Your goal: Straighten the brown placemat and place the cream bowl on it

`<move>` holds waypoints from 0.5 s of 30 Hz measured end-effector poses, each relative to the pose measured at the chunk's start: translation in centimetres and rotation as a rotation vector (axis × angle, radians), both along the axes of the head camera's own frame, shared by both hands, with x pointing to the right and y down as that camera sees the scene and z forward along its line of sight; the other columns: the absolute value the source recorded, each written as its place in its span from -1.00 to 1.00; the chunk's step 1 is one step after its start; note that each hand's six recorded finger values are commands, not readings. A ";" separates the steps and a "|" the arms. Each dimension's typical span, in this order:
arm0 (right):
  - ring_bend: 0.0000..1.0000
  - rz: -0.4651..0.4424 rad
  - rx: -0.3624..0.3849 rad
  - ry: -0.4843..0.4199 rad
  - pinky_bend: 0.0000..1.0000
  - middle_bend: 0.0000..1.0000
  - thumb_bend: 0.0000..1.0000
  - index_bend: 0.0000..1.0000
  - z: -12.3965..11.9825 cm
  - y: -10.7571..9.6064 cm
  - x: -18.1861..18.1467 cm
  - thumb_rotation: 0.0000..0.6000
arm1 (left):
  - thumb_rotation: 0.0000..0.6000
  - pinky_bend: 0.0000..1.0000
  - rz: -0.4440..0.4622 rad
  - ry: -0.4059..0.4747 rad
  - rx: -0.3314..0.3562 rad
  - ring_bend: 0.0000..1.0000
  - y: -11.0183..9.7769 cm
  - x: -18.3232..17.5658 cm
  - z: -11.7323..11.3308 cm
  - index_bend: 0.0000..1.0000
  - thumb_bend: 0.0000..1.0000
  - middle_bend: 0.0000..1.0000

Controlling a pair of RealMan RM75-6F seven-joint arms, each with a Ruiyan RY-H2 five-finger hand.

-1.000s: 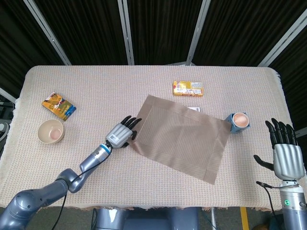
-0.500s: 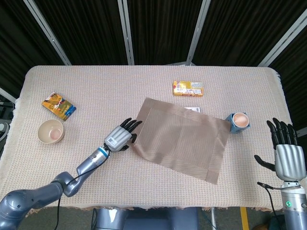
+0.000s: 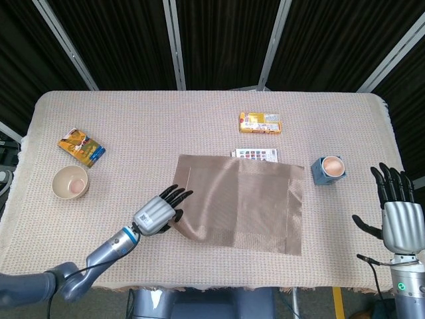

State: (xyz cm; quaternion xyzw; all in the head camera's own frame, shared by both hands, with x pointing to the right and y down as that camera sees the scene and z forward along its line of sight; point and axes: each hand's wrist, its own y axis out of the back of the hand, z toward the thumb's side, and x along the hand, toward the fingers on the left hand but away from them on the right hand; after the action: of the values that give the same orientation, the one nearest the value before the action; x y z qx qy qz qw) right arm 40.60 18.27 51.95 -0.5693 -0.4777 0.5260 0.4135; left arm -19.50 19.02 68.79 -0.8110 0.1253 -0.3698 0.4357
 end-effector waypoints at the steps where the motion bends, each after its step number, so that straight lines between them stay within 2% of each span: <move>1: -1.00 -0.001 0.003 -0.001 -1.00 -1.00 -1.00 -1.00 -0.1 0.0 -0.1 1.00 | 1.00 -1.00 0.003 -0.012 -0.001 -1.00 0.4 -0.3 -0.3 0.48 -0.10 -1.00; 9: -1.00 -0.014 0.014 -0.008 -1.00 -1.00 -1.00 -1.00 -0.6 0.2 -0.5 1.00 | 1.00 -1.00 -0.001 -0.115 -0.026 -1.00 3.7 -3.1 -2.9 0.48 -0.10 -1.00; 15: -1.00 -0.018 0.020 -0.012 -1.00 -1.00 -1.00 -1.00 -0.9 0.3 -0.7 1.00 | 1.00 -1.00 -0.028 -0.176 -0.032 -1.00 5.4 -5.2 -3.9 0.48 -0.11 -1.00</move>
State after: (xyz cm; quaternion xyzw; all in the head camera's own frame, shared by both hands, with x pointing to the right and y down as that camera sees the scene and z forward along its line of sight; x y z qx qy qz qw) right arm 39.92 18.57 51.09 -0.5724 -0.4804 0.5140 0.4212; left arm -24.73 24.38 64.94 -0.7804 0.0920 -0.4475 0.4268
